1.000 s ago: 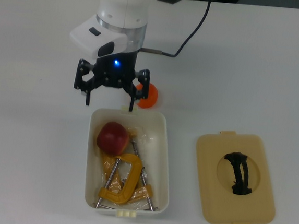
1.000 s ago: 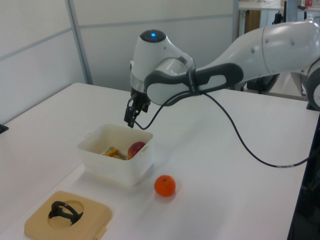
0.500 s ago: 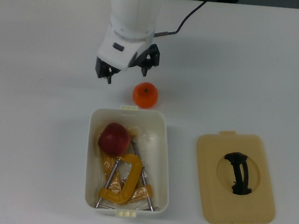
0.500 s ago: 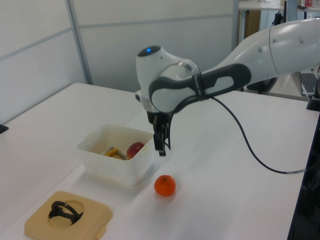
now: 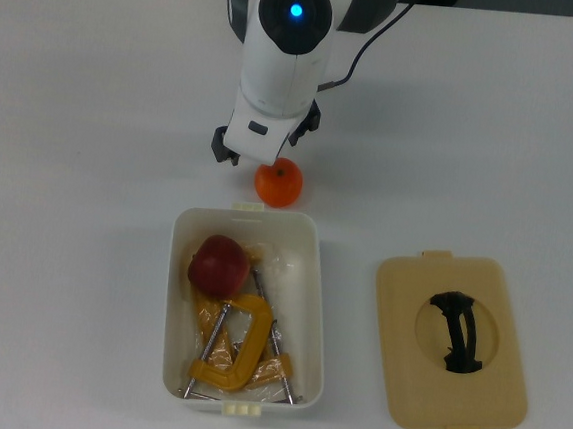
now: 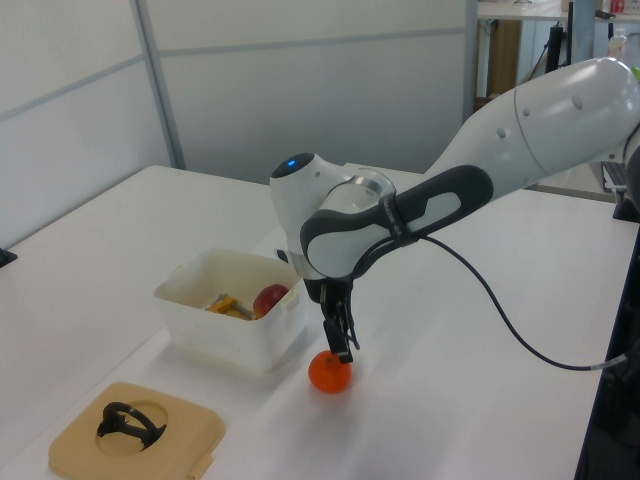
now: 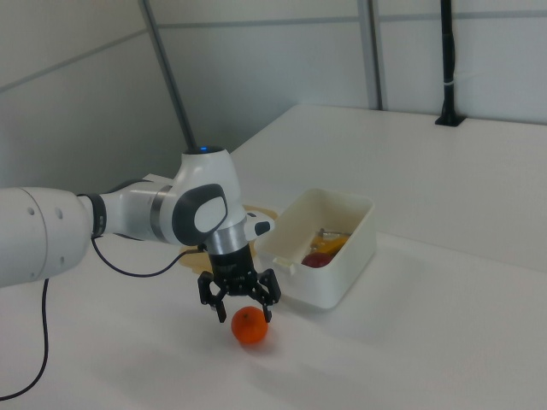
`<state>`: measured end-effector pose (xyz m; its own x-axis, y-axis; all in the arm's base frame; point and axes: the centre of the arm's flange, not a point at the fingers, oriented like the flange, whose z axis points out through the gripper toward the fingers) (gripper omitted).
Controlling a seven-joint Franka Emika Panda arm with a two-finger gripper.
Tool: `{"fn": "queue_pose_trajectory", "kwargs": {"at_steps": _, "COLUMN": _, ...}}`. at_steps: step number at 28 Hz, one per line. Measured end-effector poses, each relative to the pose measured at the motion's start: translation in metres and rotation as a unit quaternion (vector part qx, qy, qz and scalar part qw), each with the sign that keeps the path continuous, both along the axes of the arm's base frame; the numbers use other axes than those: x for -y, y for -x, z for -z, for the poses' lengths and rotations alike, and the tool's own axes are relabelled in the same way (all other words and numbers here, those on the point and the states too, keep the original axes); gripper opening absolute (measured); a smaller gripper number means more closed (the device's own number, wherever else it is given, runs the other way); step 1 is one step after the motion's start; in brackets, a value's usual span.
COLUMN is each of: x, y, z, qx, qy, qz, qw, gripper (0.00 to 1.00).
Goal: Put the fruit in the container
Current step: 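Close the gripper on the mandarin and lift it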
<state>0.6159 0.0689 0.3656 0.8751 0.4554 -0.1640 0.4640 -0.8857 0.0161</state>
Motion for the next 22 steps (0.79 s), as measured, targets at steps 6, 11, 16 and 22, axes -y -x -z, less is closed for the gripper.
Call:
{"fn": "queue_pose_trajectory", "kwargs": {"at_steps": 6, "x": -0.017, "y": -0.004, "z": 0.030, "qx": -0.003, "qy": -0.002, "qz": -0.015, "qw": 0.9999, "gripper": 1.00}}
{"fn": "queue_pose_trajectory", "kwargs": {"at_steps": 11, "x": -0.026, "y": -0.005, "z": 0.037, "qx": -0.001, "qy": -0.003, "qz": -0.022, "qw": 0.9998, "gripper": 0.97}}
{"fn": "queue_pose_trajectory", "kwargs": {"at_steps": 16, "x": -0.023, "y": -0.008, "z": 0.033, "qx": 0.004, "qy": -0.003, "qz": -0.020, "qw": 0.9998, "gripper": 0.74}}
{"fn": "queue_pose_trajectory", "kwargs": {"at_steps": 22, "x": -0.015, "y": -0.013, "z": 0.018, "qx": 0.018, "qy": -0.003, "qz": -0.012, "qw": 0.9998, "gripper": 0.72}}
